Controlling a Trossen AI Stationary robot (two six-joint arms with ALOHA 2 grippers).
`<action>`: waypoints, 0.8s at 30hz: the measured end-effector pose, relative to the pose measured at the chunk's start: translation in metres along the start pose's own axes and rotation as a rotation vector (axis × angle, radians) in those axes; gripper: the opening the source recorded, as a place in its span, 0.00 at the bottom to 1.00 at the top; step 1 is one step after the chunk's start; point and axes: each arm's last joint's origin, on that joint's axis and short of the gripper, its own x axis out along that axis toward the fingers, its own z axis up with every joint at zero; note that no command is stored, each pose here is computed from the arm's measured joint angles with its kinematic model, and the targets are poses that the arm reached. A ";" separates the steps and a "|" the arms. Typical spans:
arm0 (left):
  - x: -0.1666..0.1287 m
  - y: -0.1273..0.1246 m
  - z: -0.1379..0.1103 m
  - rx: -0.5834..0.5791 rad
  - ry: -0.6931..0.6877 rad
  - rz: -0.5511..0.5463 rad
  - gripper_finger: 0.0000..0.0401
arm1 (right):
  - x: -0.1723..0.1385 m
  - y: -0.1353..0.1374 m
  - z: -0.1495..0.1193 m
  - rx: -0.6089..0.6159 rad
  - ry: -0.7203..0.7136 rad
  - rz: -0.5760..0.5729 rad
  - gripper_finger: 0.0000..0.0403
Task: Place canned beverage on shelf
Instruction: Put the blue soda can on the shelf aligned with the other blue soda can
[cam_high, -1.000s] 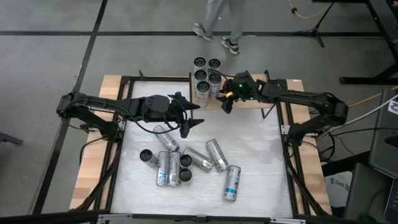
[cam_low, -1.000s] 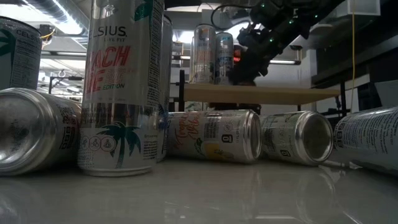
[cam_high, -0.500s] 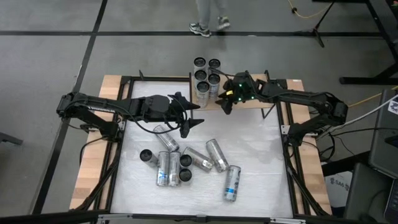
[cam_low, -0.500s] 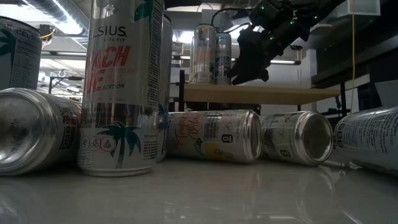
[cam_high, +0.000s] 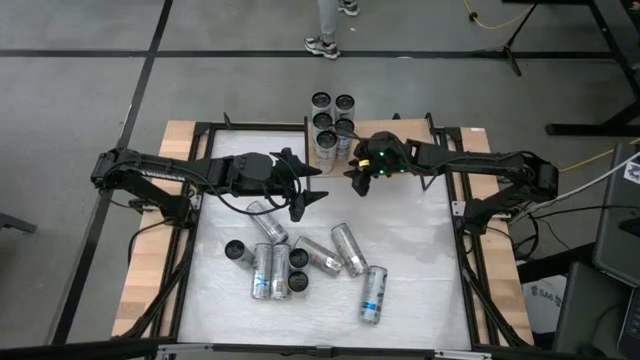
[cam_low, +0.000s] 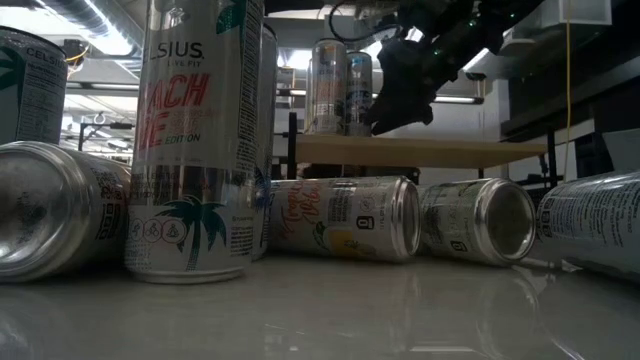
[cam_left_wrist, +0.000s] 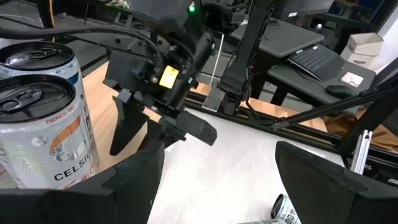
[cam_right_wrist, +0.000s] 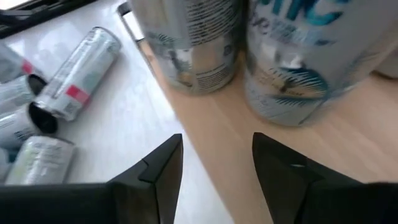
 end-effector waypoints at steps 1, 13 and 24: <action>0.000 0.000 0.000 0.000 0.000 0.000 0.76 | 0.000 0.001 0.000 -0.002 -0.007 -0.009 0.45; 0.000 0.000 0.000 0.000 0.000 0.000 0.76 | -0.001 0.000 0.010 -0.001 -0.119 -0.056 0.45; 0.000 0.000 0.000 0.000 0.000 0.000 0.76 | -0.001 -0.003 0.012 0.007 -0.149 -0.183 0.45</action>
